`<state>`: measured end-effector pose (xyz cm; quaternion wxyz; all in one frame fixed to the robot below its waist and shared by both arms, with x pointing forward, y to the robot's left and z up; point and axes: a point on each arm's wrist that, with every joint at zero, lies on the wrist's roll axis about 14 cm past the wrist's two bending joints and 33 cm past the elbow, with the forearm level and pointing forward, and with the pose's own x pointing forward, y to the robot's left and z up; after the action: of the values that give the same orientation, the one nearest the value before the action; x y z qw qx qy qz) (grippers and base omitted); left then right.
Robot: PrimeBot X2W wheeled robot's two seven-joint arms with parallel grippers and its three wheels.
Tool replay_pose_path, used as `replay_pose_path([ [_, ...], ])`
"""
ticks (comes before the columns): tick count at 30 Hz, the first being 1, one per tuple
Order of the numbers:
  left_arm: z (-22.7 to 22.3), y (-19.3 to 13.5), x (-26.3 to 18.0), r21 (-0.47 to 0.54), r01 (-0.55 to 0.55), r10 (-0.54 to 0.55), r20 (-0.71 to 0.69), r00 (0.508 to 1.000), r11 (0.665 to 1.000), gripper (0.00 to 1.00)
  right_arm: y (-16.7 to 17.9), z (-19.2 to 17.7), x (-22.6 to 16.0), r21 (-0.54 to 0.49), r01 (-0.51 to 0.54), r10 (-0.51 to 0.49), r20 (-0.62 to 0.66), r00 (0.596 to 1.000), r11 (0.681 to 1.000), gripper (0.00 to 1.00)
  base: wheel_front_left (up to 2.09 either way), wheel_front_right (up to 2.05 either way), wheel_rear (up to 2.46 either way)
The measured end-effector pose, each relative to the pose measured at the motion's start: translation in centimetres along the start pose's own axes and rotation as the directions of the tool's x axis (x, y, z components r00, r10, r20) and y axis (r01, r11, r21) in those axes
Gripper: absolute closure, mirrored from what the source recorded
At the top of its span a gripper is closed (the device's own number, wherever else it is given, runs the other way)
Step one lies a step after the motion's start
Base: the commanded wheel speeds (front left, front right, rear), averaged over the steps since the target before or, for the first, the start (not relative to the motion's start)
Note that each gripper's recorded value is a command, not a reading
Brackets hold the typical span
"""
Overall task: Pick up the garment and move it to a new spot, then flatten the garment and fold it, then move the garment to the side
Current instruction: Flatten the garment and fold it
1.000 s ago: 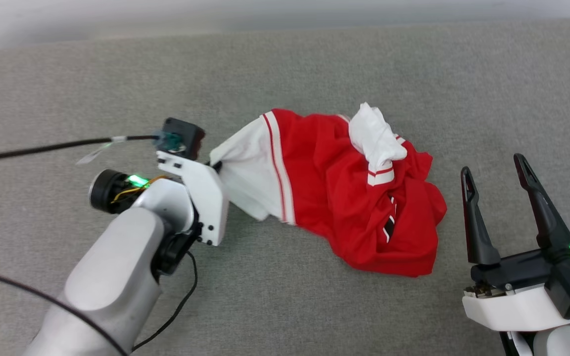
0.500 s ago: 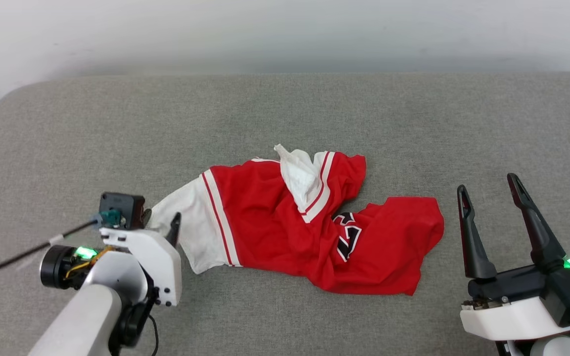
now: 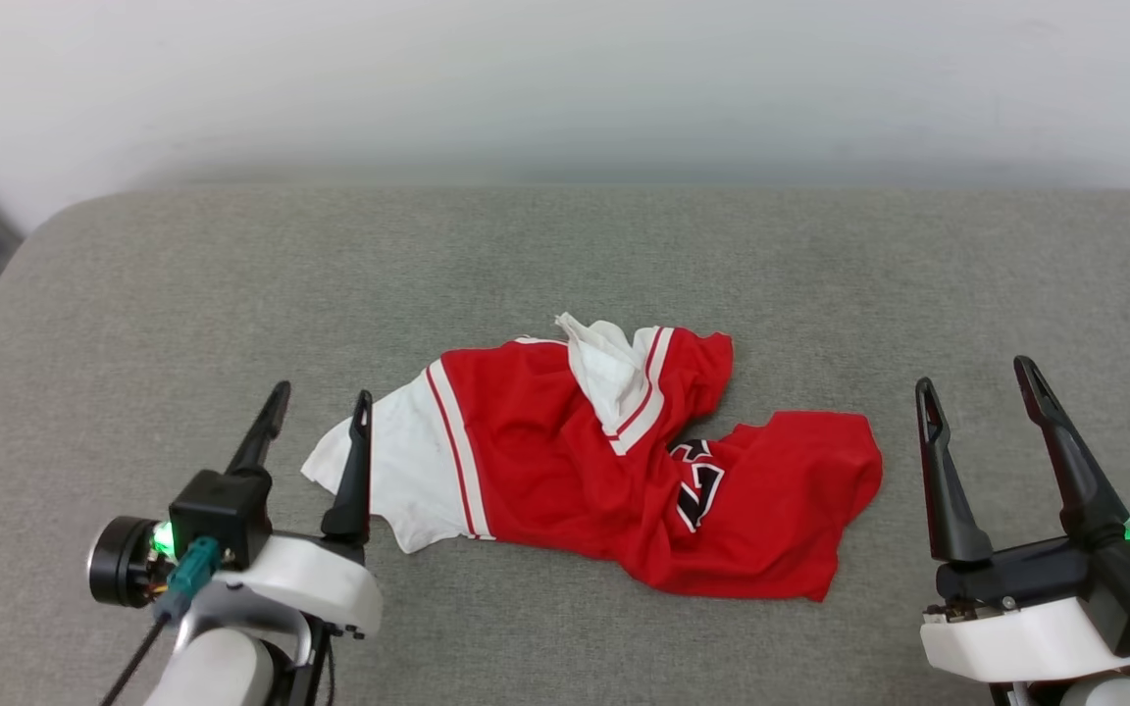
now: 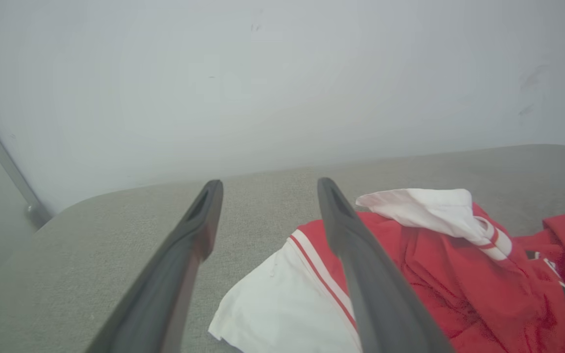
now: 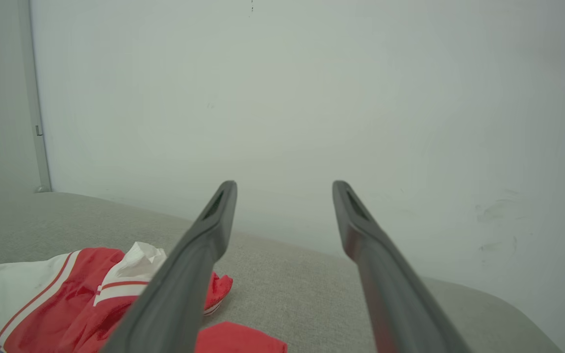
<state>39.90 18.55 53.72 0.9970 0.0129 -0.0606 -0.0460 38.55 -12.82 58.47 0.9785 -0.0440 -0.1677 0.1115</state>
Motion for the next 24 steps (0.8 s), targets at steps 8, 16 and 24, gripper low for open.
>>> replay_pose_path([
  [8,1.3,0.0,-2.2,-0.03,-0.04,0.042,0.056,0.998,0.999,0.0,1.9,-1.3,0.6,0.014,-0.058,0.059,-0.036,0.998,0.998,0.0,0.0,0.0,0.0],
  [16,0.8,0.3,-2.4,-0.042,-0.053,0.055,0.049,0.997,0.998,0.0,7.3,-4.3,4.9,0.089,-0.279,0.293,-0.31,0.904,0.956,0.0,0.0,0.0,0.0],
  [24,-1.0,1.1,-2.5,-0.061,-0.083,0.083,-0.001,0.997,0.995,0.0,11.9,-7.9,7.3,0.272,-0.422,0.486,-0.665,0.567,0.865,0.0,0.0,0.0,0.0],
])
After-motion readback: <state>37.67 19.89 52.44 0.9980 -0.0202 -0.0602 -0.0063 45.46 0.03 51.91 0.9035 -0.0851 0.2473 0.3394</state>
